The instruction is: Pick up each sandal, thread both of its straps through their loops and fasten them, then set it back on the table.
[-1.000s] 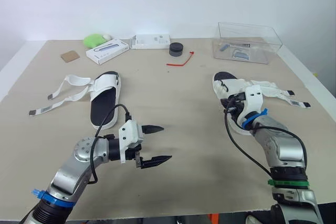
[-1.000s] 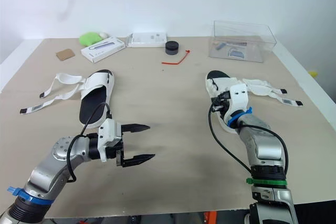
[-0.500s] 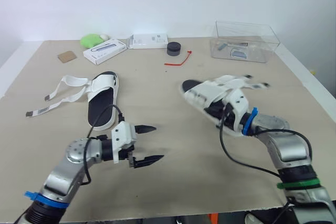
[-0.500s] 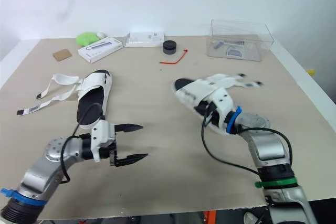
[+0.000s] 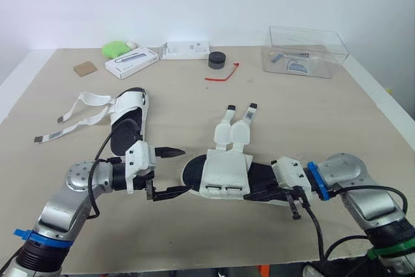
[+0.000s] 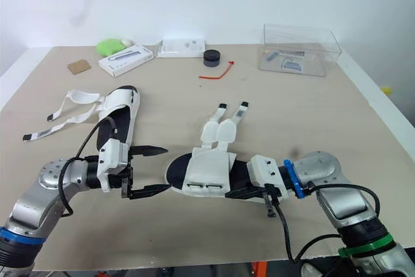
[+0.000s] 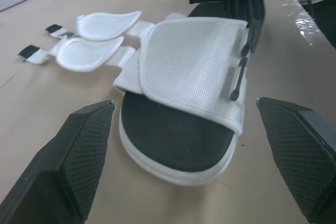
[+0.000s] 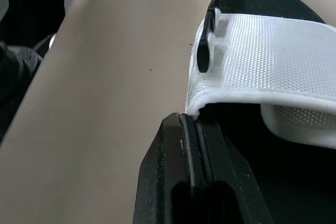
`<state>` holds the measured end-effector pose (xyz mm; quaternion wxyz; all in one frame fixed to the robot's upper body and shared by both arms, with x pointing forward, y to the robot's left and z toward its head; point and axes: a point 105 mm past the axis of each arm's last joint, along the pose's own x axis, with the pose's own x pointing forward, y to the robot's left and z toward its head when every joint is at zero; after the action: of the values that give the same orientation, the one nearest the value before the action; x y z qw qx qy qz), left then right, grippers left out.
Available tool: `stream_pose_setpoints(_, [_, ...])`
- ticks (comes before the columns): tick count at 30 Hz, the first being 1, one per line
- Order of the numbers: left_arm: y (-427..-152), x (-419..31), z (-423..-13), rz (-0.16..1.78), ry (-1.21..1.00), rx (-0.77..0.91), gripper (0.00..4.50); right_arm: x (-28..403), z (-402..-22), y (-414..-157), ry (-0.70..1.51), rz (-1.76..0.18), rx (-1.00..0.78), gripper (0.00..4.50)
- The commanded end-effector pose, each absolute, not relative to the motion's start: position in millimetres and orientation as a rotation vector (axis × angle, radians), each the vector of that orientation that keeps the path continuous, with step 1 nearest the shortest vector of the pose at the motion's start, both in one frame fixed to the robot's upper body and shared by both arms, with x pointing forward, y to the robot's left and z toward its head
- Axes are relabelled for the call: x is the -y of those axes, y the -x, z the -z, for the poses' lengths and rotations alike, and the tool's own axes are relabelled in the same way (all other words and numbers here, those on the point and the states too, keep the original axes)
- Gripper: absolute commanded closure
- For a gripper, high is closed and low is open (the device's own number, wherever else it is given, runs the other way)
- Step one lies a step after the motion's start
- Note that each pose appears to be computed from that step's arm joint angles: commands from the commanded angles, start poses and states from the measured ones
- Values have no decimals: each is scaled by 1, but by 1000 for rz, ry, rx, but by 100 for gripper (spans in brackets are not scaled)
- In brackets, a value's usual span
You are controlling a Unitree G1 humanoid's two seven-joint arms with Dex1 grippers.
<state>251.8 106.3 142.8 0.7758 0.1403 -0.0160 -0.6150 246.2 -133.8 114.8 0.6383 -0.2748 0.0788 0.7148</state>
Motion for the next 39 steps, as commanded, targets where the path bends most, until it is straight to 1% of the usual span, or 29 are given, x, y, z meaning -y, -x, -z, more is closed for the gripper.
stream_pose_setpoints(1, [-247,-105,-155,1369,-322,64,0,129,-121,-252,707,-1669,-118,444])
stream_pose_setpoints(9, [-253,-111,-153,1370,-357,44,0,130,-122,-264,754,-1700,-95,444])
stream_pose_setpoints(20, [-256,-105,-149,1363,-370,45,0,133,-120,-268,726,-1697,-105,444])
stream_pose_setpoints(21, [-256,-105,-149,1362,-366,45,0,135,-121,-267,714,-1703,-123,415])
stream_pose_setpoints(22, [-256,-104,-148,1361,-361,44,0,135,-122,-267,721,-1703,-107,379])
stream_pose_setpoints(23, [-257,-104,-148,1359,-358,45,0,136,-124,-266,713,-1703,-105,353])
stream_pose_setpoints(26, [-258,-103,-148,1357,-365,51,0,138,-130,-265,675,-1698,-110,208])
stream_pose_setpoints(28, [-260,-103,-147,1357,-370,43,0,138,-140,-266,617,-1669,-94,112])
stream_pose_setpoints(30, [-262,-104,-144,1360,-377,27,0,141,-148,-264,536,-1649,-122,11])
stream_pose_setpoints(31, [-262,-104,-143,1361,-380,24,0,142,-150,-263,510,-1644,-137,5])
stream_pose_setpoints(33, [-264,-105,-141,1366,-385,9,53,145,-163,-262,365,-1601,-206,0])
stream_pose_setpoints(34, [-265,-106,-140,1366,-389,4,83,146,-171,-266,288,-1557,-219,0])
stream_pose_setpoints(36, [-267,-106,-138,1366,-394,-2,187,147,-183,-274,180,-1484,-227,0])
stream_pose_setpoints(37, [-268,-105,-138,1371,-396,-6,229,147,-188,-280,130,-1444,-246,0])
stream_pose_setpoints(39, [-267,-104,-136,1391,-410,-15,337,146,-195,-301,46,-1319,-269,0])
